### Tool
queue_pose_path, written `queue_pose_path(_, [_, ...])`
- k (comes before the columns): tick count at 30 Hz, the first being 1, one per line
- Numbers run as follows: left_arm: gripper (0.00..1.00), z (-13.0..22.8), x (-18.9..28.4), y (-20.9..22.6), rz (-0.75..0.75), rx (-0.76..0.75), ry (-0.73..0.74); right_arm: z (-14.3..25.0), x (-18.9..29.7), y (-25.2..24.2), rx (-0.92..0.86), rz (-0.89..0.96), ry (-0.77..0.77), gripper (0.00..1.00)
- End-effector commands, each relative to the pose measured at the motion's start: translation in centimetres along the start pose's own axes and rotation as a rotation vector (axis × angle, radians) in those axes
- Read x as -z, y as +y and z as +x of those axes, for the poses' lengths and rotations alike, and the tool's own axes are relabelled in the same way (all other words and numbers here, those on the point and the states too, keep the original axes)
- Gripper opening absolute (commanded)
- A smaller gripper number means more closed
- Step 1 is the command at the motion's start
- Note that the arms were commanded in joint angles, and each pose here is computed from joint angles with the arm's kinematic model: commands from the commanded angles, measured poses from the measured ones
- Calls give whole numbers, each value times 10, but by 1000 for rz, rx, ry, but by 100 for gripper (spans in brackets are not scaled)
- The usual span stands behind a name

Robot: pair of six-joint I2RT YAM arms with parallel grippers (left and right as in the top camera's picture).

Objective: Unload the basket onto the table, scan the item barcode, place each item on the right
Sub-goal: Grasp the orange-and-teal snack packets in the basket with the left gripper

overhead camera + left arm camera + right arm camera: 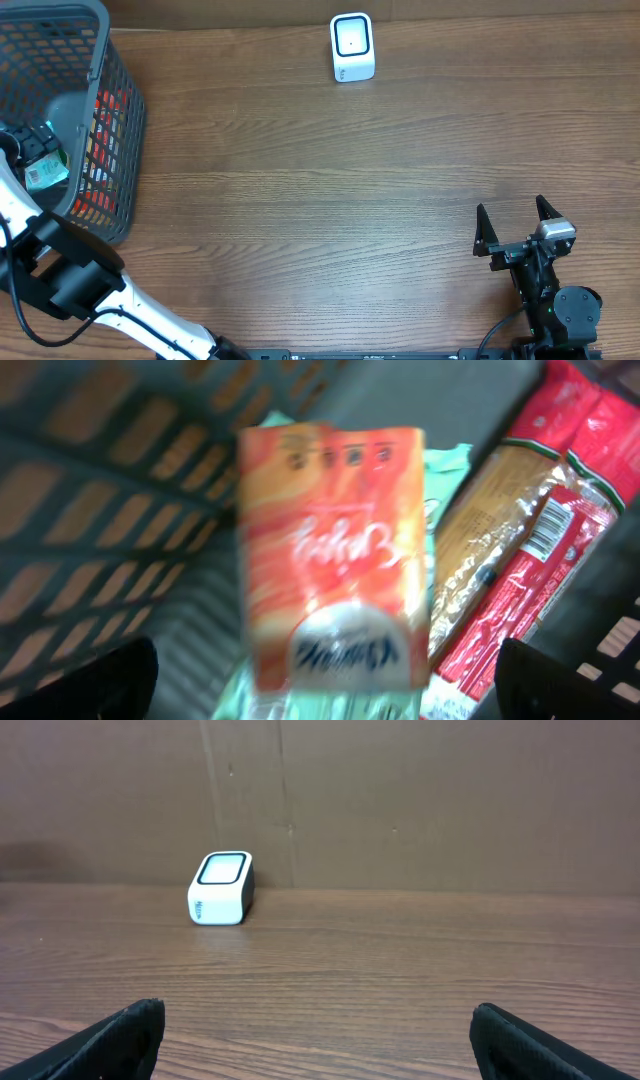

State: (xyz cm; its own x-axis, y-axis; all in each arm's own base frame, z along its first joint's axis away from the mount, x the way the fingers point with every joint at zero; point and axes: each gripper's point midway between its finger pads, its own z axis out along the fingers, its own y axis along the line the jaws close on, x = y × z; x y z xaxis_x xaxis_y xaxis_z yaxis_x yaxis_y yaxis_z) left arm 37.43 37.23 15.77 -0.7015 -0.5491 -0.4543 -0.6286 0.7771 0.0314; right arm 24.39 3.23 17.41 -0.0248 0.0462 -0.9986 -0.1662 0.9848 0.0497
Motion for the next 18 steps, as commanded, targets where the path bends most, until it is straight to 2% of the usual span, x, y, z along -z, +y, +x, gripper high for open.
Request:
queue_pose_path(1, [98,-6,-6,-4,40,-76,-23,2,0,0,1,-2,-1,100])
queue_pose_path(9, [96,-11,-10,-1,34,-76,-43,2,0,0,1,-2,-1,100])
queue_pose_path(18, [100,-1,-43,-1,39,-84,5,2,0,0,1,-2,-1,100])
